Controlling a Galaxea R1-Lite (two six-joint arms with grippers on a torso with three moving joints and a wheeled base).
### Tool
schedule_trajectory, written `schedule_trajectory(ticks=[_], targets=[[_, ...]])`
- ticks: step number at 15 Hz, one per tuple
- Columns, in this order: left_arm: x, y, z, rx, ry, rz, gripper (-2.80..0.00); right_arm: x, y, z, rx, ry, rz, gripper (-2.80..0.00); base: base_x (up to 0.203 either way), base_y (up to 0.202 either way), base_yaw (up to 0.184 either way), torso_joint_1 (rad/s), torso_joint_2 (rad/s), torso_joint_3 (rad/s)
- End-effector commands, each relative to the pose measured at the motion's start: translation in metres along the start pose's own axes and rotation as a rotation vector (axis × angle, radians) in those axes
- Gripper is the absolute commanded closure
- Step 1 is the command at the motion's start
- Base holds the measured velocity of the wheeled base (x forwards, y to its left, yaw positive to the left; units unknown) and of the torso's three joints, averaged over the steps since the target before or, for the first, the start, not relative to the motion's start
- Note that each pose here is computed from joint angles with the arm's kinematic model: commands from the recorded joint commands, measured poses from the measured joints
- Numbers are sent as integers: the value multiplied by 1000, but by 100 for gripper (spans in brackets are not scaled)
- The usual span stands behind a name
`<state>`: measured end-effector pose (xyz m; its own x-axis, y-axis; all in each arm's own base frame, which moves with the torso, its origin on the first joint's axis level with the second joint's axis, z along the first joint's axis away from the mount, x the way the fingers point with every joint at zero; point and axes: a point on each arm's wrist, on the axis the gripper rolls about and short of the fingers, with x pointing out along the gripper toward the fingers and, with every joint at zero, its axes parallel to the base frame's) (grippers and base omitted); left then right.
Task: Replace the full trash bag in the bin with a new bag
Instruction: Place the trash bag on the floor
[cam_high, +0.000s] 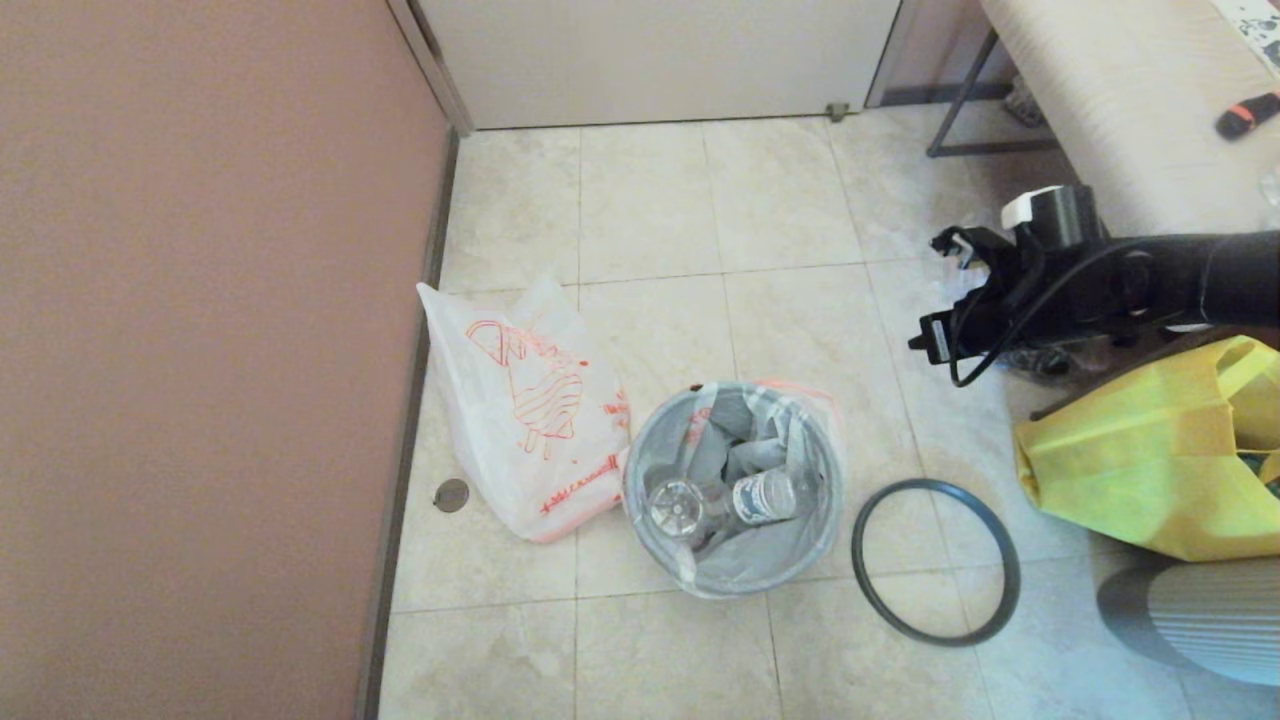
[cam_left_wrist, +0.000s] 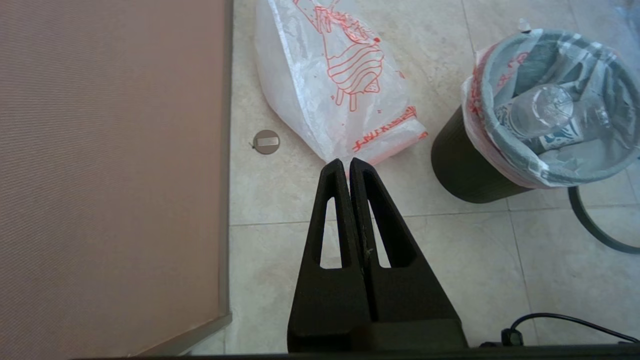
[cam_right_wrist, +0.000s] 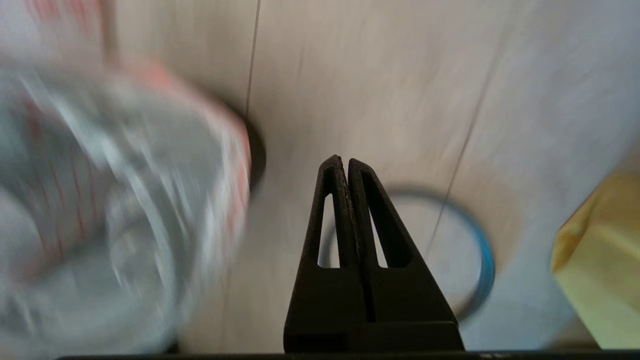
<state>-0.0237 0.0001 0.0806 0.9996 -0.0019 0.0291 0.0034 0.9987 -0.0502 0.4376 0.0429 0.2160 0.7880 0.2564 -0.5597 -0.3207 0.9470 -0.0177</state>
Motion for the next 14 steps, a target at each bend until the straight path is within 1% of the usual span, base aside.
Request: schedule_trajectory(ticks=[1, 2, 5, 7, 10, 12, 14], targets=[[0, 0, 0, 0, -1, 0, 0, 28, -6, -16, -21, 104, 54, -280, 0, 0, 0, 0, 0, 0], [0, 0, 0, 0, -1, 0, 0, 33, -7, -20, -51, 116, 88, -280, 0, 0, 0, 0, 0, 0], [0, 0, 0, 0, 0, 0, 0, 53, 0, -31, -62, 152, 121, -280, 0, 0, 0, 0, 0, 0], [0, 0, 0, -1, -2, 0, 0, 67, 10, -33, -80, 130, 136, -280, 0, 0, 0, 0, 0, 0], [0, 0, 0, 0, -1, 0, 0, 81, 17, -35, -100, 101, 141, -280, 0, 0, 0, 0, 0, 0], [0, 0, 0, 0, -1, 0, 0, 88, 23, -39, -111, 107, 149, -280, 0, 0, 0, 0, 0, 0], [0, 0, 0, 0, -2, 0, 0, 91, 24, -41, -111, 113, 153, -280, 0, 0, 0, 0, 0, 0]])
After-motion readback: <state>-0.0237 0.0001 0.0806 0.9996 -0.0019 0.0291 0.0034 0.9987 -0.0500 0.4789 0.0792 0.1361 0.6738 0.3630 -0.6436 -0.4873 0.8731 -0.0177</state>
